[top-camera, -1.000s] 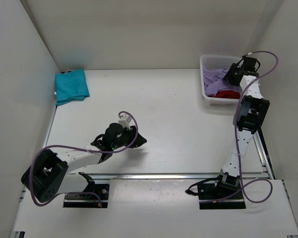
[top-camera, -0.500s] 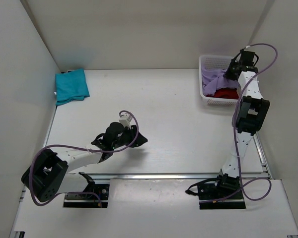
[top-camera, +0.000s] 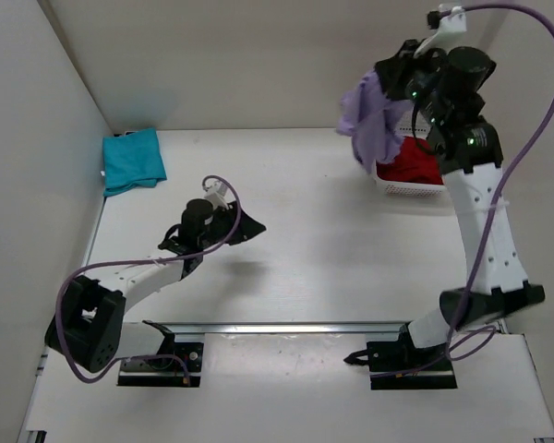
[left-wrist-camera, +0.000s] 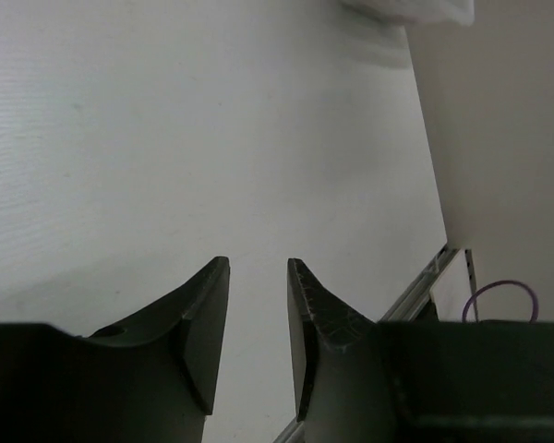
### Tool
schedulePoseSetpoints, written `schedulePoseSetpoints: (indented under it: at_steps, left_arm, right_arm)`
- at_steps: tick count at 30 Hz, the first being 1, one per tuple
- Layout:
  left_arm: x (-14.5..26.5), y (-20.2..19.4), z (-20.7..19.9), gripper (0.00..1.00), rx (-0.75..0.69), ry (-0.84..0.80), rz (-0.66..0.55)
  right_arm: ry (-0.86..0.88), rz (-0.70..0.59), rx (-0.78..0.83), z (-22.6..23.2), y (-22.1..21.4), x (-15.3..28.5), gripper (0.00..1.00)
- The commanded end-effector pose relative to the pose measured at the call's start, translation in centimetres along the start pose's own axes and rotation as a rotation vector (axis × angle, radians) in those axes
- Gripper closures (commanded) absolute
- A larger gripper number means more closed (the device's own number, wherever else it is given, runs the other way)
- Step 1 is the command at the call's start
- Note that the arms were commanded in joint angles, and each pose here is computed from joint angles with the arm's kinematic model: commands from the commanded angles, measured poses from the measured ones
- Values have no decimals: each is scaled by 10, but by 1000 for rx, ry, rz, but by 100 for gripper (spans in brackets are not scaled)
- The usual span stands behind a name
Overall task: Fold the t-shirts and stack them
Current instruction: Grab crumpled tshirt from bin with the right arm, then move the tshirt to the center of the board
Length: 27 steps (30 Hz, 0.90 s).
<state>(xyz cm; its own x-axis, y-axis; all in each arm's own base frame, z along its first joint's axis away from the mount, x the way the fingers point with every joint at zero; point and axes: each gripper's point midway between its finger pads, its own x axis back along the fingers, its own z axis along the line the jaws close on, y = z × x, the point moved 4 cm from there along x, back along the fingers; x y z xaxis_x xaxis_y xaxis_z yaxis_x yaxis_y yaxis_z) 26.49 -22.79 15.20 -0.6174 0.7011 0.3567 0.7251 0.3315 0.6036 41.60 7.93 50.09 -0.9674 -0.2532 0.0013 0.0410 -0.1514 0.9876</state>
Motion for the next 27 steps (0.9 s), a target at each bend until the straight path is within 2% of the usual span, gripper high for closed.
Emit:
schedulePoseSetpoints:
  at_steps: [1, 3, 6, 8, 9, 10, 13, 14, 16, 17, 18, 19, 20, 23, 25, 27]
  left_arm:
    - [20, 30, 4, 57, 64, -12, -63]
    - [32, 40, 17, 58, 98, 13, -98]
    - [61, 65, 40, 57, 143, 58, -211]
    - [76, 75, 51, 56, 154, 85, -265]
    - [84, 78, 61, 56, 176, 114, -289]
    - [90, 80, 61, 56, 176, 114, -310]
    - [106, 80, 70, 55, 160, 171, -346]
    - [109, 79, 71, 55, 131, 191, -352]
    - [112, 72, 76, 55, 131, 233, -349]
    - [112, 67, 78, 55, 135, 237, -349]
    - [111, 63, 79, 55, 133, 235, -338]
    - [108, 55, 80, 54, 139, 230, -315]
    - [106, 51, 84, 55, 141, 245, -306]
    - [89, 34, 71, 56, 96, 241, -252]
    - [78, 27, 62, 55, 59, 253, -223]
    - [72, 18, 63, 55, 40, 269, -202]
  right_arm:
    - [159, -186, 70, 68, 42, 42, 99]
    - [257, -227, 99, 112, 45, 70, 99]
    - [379, -242, 72, 139, 43, 88, 99]
    - [413, -210, 31, 136, 25, 83, 99]
    - [394, -136, -29, 122, -5, 72, 99]
    - [462, -167, -55, 124, -6, 76, 99]
    - [505, 77, -271, 100, -124, 33, 99]
    - [496, 157, -287, 99, -156, 15, 98]
    - [503, 258, -262, 102, -185, -16, 97]
    - [471, 365, -273, 97, -219, -36, 94]
    - [441, 394, -249, 97, -210, -47, 89]
    - [407, 443, -233, 90, -215, -63, 78]
    - [398, 425, -215, 90, -203, -74, 75]
    - [343, 374, -182, 88, -193, -63, 63]
    - [310, 365, -181, 92, -200, -43, 61]
    - [327, 427, -234, 104, -237, -7, 72]
